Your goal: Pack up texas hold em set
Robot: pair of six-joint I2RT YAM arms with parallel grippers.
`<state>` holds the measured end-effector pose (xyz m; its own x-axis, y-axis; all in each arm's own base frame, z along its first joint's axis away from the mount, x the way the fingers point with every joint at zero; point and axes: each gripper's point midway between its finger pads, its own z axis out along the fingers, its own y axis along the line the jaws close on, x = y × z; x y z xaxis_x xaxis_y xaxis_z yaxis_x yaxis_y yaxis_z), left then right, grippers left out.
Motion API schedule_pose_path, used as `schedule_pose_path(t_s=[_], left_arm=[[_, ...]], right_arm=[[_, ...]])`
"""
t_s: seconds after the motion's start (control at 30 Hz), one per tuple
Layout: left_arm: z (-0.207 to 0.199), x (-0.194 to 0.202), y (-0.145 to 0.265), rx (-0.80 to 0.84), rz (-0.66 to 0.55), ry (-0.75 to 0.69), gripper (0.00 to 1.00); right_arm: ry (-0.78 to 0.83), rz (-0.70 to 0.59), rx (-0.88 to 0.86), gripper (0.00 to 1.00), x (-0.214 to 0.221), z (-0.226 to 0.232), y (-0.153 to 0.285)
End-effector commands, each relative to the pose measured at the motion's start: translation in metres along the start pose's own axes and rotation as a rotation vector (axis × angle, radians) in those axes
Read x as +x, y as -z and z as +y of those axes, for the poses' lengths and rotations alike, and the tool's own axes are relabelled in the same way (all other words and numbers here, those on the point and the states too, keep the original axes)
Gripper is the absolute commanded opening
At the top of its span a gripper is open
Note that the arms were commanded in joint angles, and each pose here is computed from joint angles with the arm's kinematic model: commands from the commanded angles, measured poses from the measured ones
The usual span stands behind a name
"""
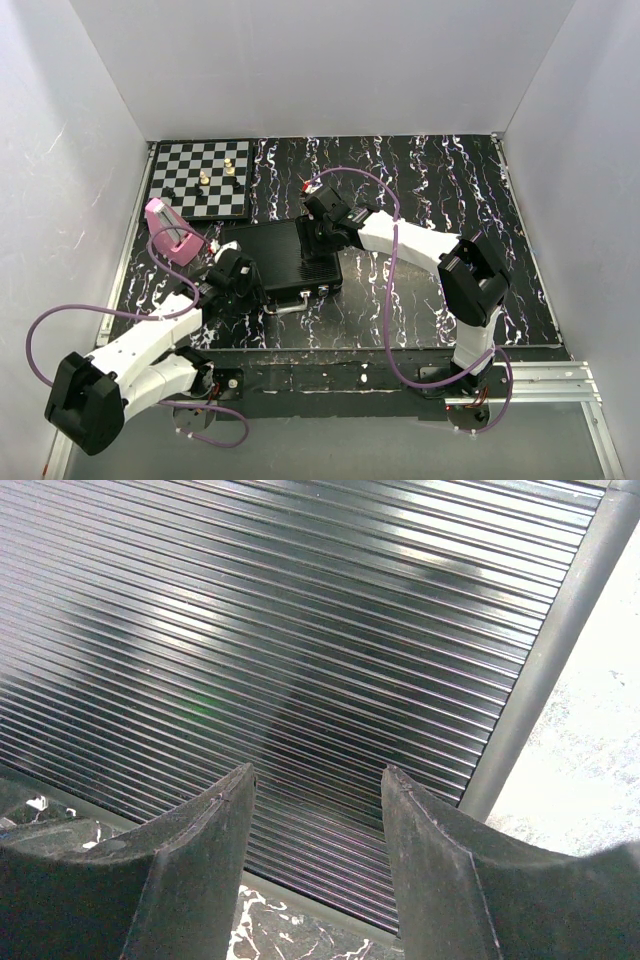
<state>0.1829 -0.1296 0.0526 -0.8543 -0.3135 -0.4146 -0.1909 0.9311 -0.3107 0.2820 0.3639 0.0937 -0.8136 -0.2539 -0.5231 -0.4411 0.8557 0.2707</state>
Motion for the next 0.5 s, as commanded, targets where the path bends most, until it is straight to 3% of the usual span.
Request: schedule_pose_path(t_s=[0.0,0.3,0.47], left_arm=[[0.024,0.032,-0.002,-0.069,0.1,-0.001,0.57],[0.023,0.02,-0.006,-0.049,0.013,0.009,0.57],[0.017,0.008,0.002,0.001,-0.062,0.008,0.64]], right_arm=[[-0.021,0.131,0.042,0.61,0.039,-0.016,-0.008],[-0.026,0.132,0.036,0.61,0.04,-0.015,-0.008],[-0.025,0.135,0.038,0.61,0.041,-0.016,-0.009]])
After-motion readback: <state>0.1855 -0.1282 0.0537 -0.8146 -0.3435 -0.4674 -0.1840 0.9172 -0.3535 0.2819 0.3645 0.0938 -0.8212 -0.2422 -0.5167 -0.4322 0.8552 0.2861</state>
